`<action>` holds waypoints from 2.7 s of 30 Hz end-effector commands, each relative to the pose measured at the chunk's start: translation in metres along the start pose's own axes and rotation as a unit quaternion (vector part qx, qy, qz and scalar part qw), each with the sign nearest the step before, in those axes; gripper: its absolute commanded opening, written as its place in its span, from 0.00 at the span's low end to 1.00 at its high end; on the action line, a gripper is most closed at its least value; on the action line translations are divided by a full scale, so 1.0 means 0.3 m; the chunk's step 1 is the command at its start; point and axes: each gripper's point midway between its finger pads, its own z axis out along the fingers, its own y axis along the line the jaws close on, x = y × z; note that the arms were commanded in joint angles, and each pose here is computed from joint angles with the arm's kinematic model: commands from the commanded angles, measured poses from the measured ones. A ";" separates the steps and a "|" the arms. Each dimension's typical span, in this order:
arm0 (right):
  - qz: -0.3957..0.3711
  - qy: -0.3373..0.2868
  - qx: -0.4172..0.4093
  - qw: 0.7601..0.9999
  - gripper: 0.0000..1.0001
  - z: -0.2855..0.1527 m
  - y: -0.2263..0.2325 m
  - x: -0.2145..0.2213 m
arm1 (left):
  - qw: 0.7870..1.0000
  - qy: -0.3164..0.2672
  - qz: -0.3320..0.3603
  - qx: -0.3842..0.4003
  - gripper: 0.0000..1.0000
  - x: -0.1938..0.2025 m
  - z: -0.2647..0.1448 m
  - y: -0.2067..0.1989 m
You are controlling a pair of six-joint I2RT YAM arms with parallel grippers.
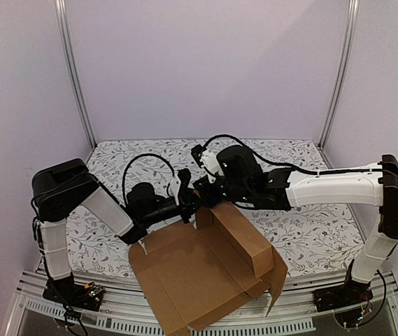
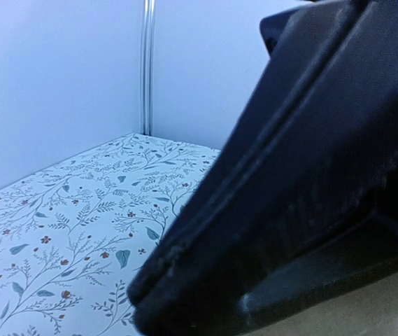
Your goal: Fold the paper box
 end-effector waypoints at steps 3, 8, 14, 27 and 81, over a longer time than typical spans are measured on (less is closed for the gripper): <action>-0.010 0.094 0.016 0.995 0.00 0.015 -0.030 0.206 | 0.998 -0.068 0.013 -0.002 0.00 -0.141 -0.011 0.017; -0.009 0.093 0.016 0.995 0.00 0.014 -0.026 0.205 | 0.997 -0.071 0.012 0.000 0.00 -0.146 -0.014 0.013; -0.010 0.091 0.016 0.996 0.00 0.011 -0.025 0.199 | 0.998 -0.061 0.009 0.004 0.27 -0.124 -0.015 0.009; -0.011 0.093 0.018 0.995 0.00 0.008 -0.028 0.205 | 1.000 -0.006 -0.023 -0.002 0.49 0.087 -0.029 0.023; -0.047 0.014 0.138 0.989 0.47 -0.527 -0.246 -0.107 | 0.937 0.090 0.008 -0.337 0.00 0.032 -0.214 0.277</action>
